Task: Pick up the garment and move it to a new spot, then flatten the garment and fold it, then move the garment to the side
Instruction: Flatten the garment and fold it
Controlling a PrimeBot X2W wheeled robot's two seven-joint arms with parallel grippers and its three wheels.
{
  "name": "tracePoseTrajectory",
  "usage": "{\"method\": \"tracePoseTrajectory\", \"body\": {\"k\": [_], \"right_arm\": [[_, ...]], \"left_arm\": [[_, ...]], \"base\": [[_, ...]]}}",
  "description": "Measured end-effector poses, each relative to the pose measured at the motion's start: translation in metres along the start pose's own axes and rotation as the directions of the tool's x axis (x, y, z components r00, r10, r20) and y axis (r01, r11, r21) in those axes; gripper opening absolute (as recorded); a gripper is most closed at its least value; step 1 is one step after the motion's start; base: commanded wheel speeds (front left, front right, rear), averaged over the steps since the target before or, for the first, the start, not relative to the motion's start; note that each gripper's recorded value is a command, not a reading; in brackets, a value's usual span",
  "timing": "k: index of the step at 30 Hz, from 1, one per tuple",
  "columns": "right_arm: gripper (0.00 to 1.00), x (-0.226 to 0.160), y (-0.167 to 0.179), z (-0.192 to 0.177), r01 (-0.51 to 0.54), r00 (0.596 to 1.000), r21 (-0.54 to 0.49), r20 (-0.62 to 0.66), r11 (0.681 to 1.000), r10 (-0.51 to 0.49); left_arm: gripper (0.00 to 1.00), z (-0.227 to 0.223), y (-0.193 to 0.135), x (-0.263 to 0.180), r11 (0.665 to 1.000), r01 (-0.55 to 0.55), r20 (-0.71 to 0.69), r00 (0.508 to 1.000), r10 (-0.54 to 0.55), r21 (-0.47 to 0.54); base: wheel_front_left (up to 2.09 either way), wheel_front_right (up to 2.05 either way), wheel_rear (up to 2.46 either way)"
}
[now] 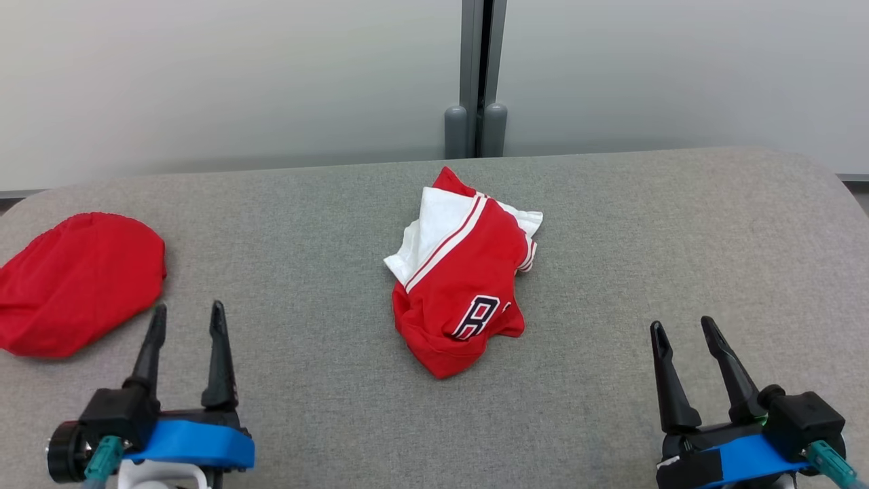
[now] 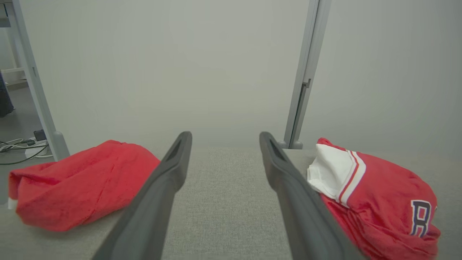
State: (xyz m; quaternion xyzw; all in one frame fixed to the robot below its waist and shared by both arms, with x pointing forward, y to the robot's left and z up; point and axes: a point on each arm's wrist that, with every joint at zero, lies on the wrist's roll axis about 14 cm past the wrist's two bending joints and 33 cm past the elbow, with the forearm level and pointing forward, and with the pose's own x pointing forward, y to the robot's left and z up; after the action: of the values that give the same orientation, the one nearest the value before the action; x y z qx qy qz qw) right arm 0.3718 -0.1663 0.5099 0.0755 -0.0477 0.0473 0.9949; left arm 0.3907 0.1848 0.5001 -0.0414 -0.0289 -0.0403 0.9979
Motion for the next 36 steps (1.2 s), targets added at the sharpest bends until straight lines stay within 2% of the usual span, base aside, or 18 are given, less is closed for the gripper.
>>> {"method": "tracePoseTrajectory", "body": {"k": [12,36], "right_arm": [[1.00,-0.007,0.004,-0.007,-0.008,1.000,0.007,-0.025,1.000,0.008],[1.00,-0.007,0.005,-0.017,-0.011,0.998,0.011,-0.056,1.000,0.012]], "left_arm": [[1.00,-0.017,-0.016,-0.019,0.999,0.023,-0.050,0.998,-0.024,-0.025],[1.00,-0.018,-0.004,-0.019,0.999,-0.022,-0.054,0.998,0.020,-0.026]], "base": [[0.00,0.00,0.00],[0.00,0.00,0.00]]}}
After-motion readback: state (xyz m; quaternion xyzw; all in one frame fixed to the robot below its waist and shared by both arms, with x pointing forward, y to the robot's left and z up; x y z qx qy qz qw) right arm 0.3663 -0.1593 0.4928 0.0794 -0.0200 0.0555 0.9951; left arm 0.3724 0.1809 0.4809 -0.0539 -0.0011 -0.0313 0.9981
